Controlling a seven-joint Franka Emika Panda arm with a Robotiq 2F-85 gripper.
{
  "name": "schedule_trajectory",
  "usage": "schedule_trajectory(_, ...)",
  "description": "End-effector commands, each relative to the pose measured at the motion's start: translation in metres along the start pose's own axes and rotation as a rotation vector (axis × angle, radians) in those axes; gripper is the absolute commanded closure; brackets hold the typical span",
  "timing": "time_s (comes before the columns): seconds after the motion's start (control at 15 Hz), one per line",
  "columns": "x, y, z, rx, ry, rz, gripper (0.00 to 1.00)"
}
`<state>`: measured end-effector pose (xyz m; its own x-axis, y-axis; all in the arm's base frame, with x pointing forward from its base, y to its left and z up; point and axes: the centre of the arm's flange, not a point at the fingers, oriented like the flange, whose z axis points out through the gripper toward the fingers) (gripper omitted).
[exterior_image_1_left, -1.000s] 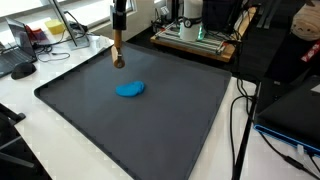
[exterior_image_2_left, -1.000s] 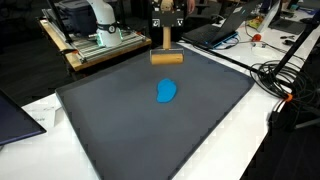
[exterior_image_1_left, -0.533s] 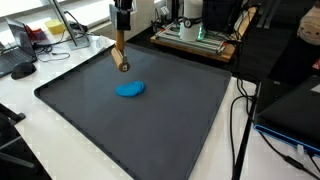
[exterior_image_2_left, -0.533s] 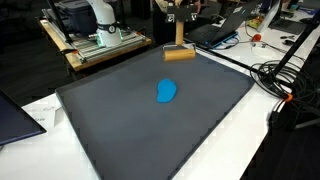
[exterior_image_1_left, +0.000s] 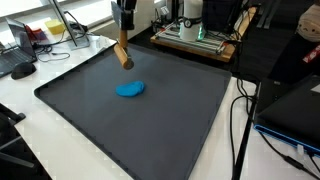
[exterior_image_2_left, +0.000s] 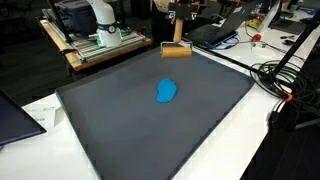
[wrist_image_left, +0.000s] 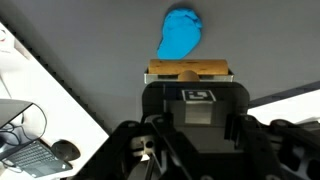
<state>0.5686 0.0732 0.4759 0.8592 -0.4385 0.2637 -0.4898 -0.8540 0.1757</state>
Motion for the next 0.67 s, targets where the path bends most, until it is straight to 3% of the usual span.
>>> schedule_trajectory(0.0,0.025,-0.043,-0.022,-0.088,-0.016,-0.089,0.77)
schedule_trajectory(0.6,0.054,-0.133,0.020,-0.268,-0.060,-0.280,0.77)
